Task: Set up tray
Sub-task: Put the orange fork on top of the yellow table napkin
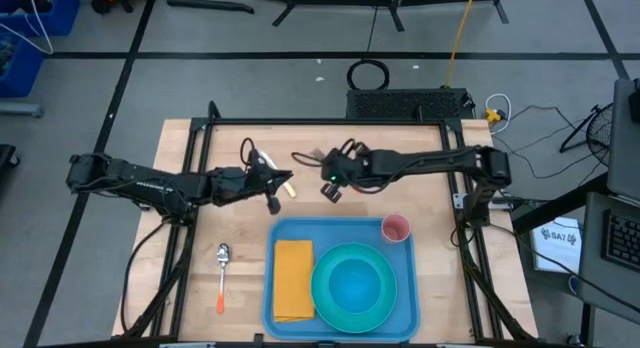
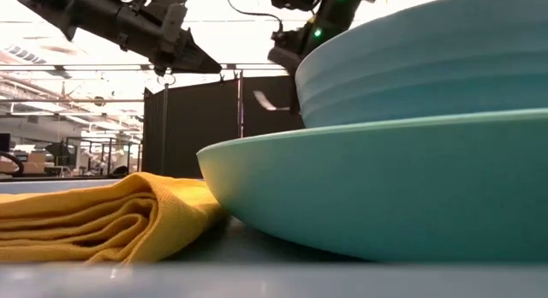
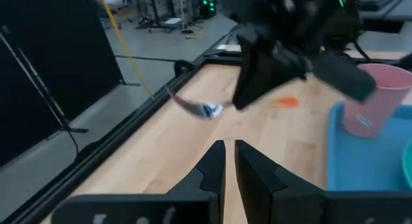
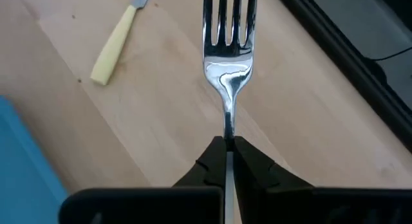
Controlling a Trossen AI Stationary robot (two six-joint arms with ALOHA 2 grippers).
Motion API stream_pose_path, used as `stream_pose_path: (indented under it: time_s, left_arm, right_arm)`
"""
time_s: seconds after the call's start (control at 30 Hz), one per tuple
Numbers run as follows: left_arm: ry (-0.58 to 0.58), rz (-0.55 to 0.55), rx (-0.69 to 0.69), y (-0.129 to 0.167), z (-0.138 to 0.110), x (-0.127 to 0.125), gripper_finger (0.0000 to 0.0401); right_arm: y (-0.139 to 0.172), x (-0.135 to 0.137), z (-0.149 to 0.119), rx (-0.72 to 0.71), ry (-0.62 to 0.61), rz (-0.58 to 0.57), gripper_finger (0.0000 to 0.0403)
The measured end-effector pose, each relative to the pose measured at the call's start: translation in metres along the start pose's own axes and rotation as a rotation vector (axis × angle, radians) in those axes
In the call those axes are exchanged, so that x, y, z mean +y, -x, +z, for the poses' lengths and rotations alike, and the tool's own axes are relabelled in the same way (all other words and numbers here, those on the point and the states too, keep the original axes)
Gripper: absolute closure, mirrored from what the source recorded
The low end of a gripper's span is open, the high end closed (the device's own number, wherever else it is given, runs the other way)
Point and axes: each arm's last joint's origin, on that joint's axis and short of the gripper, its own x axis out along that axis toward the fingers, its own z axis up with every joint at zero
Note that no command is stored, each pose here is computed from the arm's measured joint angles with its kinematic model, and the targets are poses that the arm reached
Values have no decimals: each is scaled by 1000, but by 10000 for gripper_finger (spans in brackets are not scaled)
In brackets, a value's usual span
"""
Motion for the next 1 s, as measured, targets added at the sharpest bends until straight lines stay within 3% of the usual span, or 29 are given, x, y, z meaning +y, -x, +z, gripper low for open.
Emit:
stream_pose_path:
  time_s: [0.17,0.5,0.77,1.0]
  left_arm:
    - [19,30,6,-4,0,11,364]
    - [89,-72,-76,-22,-3,19,364]
    - [133,-23,-110,-36,-8,26,362]
    - [115,20,-142,-35,-4,28,304]
  right_arm:
    - [-8,10,3,-8,3,12,402]
    - [-3,25,10,-118,36,102,402]
    - [0,24,15,-160,68,103,402]
    - [13,14,21,-206,94,56,403]
